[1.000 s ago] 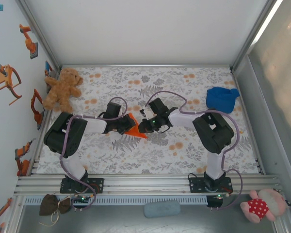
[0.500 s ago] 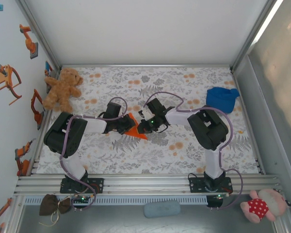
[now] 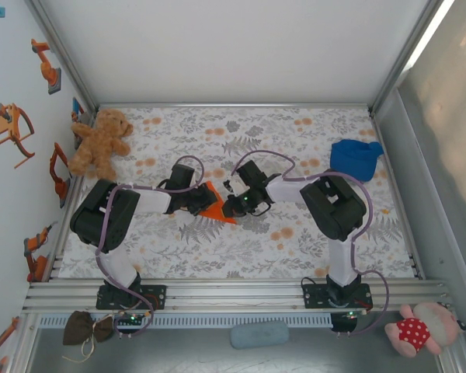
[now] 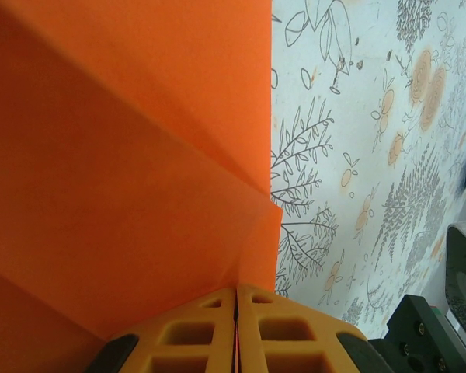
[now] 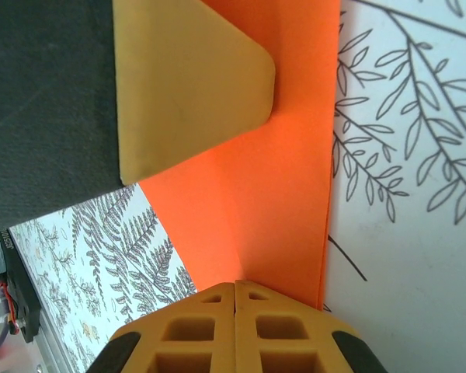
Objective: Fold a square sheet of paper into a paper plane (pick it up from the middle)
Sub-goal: Fourth fold the wing at the center of the table.
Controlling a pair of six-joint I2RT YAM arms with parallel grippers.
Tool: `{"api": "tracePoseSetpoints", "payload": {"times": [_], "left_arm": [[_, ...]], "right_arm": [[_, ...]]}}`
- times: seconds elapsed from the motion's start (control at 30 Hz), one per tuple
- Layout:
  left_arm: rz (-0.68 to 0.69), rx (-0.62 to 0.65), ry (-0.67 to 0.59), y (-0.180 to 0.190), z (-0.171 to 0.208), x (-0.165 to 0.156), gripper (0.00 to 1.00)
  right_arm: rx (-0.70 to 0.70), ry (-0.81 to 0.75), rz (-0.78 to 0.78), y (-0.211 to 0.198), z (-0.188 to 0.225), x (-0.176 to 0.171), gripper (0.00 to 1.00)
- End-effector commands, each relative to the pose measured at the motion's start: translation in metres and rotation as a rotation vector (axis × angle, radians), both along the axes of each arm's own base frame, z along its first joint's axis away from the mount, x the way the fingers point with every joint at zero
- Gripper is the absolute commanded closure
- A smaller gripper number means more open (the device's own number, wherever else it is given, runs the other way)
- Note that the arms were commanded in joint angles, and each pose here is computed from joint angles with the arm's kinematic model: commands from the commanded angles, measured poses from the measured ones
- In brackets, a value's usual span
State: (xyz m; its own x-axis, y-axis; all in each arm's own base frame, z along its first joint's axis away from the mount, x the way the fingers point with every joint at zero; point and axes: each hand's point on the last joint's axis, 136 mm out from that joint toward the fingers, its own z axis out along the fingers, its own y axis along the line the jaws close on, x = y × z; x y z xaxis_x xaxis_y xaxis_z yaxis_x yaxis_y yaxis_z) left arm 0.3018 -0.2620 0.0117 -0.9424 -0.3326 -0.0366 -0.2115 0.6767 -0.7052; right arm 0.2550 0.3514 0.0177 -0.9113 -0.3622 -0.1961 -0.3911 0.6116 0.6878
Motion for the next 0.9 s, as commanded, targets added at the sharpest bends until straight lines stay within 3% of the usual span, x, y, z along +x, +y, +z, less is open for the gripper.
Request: {"api": "tracePoseSetpoints", "payload": {"times": [0.0, 0.37, 0.67, 0.87], "left_arm": [[0.009, 0.108, 0.092, 0.019, -0.028, -0.02, 0.9], [0.003, 0.102, 0.094, 0.018, -0.029, -0.021, 0.9], [-0.012, 0.072, 0.079, 0.011, -0.023, -0.018, 0.9], [-0.017, 0.06, 0.071, 0.007, -0.02, -0.016, 0.9]], "right_arm": [[-0.094, 0.054, -0.003, -0.026, -0.02, -0.02, 0.95], [-0.076, 0.02, -0.056, -0.06, -0.008, -0.047, 0.95], [0.038, -0.098, -0.101, -0.043, 0.037, -0.022, 0.96], [0.06, -0.092, -0.086, -0.021, 0.035, -0.006, 0.97]]}}
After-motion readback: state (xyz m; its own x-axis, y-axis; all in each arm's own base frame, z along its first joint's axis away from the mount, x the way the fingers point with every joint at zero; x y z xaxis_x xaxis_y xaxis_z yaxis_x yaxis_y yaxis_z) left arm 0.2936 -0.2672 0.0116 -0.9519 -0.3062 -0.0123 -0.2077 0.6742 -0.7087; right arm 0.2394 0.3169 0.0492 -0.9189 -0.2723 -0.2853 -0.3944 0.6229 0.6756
